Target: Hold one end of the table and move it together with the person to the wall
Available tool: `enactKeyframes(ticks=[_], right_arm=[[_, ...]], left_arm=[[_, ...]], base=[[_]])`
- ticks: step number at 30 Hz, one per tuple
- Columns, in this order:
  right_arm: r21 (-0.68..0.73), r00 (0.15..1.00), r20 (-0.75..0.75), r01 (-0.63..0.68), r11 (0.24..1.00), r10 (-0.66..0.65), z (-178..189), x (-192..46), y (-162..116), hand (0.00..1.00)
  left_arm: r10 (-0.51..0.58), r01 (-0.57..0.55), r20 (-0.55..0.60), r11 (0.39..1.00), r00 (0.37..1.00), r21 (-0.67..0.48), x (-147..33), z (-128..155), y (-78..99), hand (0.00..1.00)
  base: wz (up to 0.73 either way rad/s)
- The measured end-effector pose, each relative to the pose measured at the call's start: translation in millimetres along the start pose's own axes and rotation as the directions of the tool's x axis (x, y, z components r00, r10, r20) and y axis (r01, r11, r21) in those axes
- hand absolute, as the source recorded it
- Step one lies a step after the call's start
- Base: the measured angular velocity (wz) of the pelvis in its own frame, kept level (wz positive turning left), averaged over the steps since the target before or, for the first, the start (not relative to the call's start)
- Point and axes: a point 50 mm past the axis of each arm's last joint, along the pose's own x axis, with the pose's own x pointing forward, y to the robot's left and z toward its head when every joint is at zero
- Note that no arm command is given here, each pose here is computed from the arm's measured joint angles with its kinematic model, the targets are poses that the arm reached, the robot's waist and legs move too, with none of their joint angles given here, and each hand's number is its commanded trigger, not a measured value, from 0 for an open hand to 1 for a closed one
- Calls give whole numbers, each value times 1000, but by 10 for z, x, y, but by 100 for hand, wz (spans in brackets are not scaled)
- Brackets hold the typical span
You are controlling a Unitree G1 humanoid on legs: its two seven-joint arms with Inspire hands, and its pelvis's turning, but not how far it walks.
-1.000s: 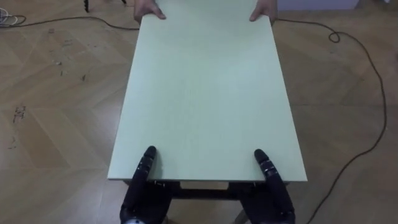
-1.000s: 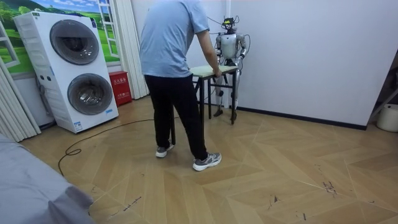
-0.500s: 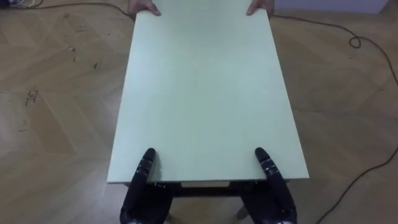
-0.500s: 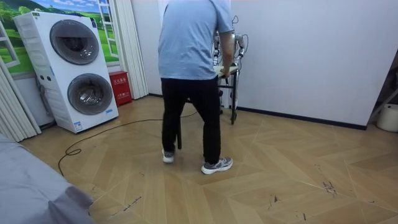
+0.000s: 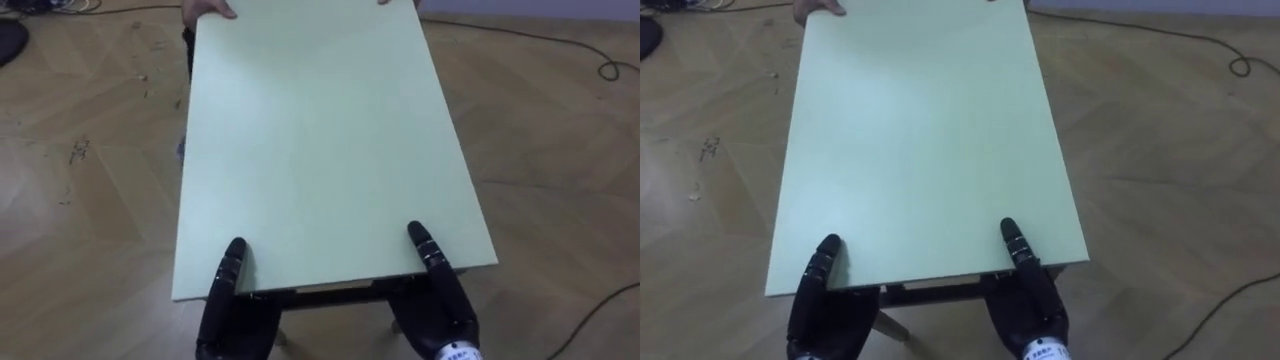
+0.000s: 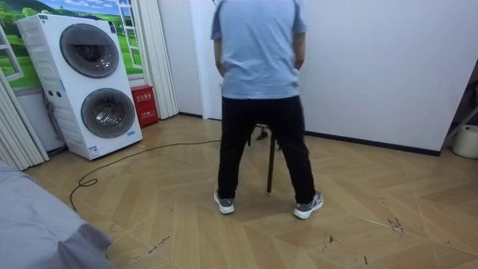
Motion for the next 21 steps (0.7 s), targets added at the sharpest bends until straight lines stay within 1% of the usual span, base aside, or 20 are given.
enactKeyframes(ticks=[4, 7, 21], right_arm=[[-3, 1000, 1, 10, 1000, -10, -2, -22, -22, 100], [-13, 1000, -1, 10, 1000, -10, -5, -26, -24, 100], [-4, 1000, -1, 20, 1000, -20, -21, -42, -37, 100]], left_arm=[[3, -3, -6, 1000, 1000, 4, -6, -1, 9, 100], [5, -5, -4, 1000, 1000, 7, -9, 5, 13, 100], [11, -11, -17, 1000, 1000, 19, -32, 24, 31, 100]], base=[[56], [36], [21]])
